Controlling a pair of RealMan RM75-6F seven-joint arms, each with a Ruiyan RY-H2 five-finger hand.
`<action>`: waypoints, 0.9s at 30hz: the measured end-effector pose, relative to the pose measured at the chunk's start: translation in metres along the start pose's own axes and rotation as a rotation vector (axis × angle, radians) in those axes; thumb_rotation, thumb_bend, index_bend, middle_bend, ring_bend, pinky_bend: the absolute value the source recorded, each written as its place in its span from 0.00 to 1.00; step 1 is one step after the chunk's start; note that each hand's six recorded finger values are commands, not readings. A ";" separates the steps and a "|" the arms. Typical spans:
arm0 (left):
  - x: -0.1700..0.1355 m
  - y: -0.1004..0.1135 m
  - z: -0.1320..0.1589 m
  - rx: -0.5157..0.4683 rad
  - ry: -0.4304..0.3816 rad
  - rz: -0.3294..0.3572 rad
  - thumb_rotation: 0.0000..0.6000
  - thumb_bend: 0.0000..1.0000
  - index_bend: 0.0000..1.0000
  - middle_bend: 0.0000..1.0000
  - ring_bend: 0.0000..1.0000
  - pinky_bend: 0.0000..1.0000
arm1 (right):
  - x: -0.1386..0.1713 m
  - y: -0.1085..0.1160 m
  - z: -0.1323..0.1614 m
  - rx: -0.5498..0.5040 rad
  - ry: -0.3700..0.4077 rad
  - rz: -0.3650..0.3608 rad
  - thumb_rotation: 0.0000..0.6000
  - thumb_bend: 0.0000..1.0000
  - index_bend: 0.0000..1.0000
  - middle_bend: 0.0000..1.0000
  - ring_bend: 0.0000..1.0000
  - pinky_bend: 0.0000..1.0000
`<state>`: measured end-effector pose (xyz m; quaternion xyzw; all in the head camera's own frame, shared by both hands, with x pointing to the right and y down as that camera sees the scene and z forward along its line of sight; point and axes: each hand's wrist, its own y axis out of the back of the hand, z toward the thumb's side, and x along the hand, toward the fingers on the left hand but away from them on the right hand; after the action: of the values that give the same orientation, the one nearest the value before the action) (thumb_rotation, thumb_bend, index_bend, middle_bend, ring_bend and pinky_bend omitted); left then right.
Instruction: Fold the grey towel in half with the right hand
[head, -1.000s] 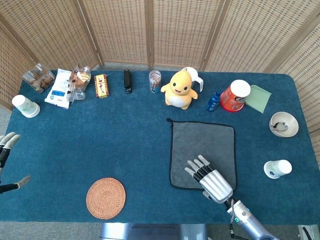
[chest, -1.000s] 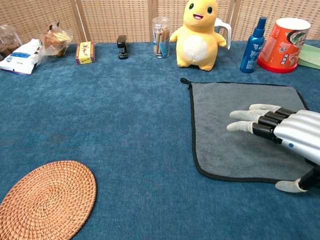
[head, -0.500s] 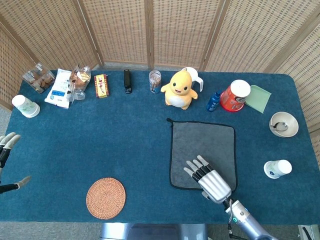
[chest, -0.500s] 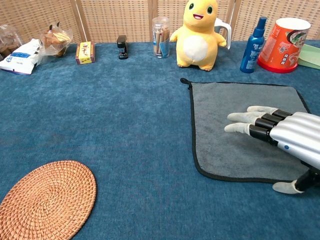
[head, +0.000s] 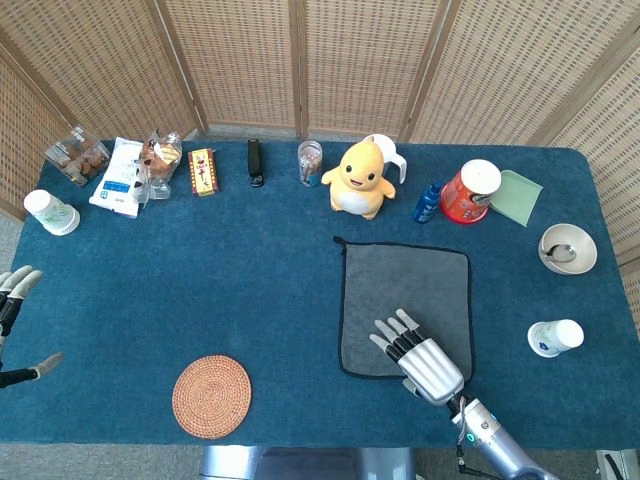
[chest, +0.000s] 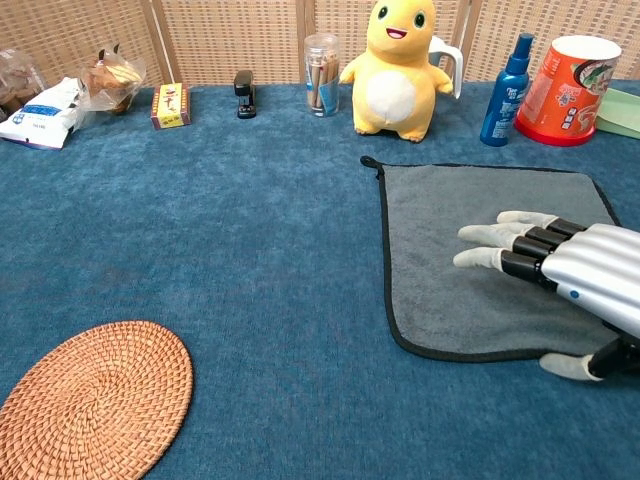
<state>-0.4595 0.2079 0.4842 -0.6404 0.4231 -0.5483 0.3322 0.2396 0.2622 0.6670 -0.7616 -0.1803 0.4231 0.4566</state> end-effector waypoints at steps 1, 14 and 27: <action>0.000 0.000 0.000 0.000 0.000 -0.001 1.00 0.00 0.00 0.00 0.00 0.00 | 0.000 0.000 0.000 0.000 0.000 0.000 1.00 0.28 0.17 0.00 0.00 0.03; 0.000 0.000 0.000 -0.002 0.000 -0.004 1.00 0.00 0.00 0.00 0.00 0.00 | -0.001 -0.003 -0.003 0.015 -0.010 -0.002 1.00 0.28 0.31 0.00 0.00 0.04; 0.000 0.000 0.000 -0.006 -0.001 -0.007 1.00 0.00 0.00 0.00 0.00 0.00 | -0.003 -0.003 -0.003 0.008 -0.005 -0.016 1.00 0.28 0.55 0.00 0.00 0.08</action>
<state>-0.4598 0.2082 0.4844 -0.6431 0.4222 -0.5479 0.3285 0.2408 0.2604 0.6719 -0.7573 -0.1859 0.4219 0.4625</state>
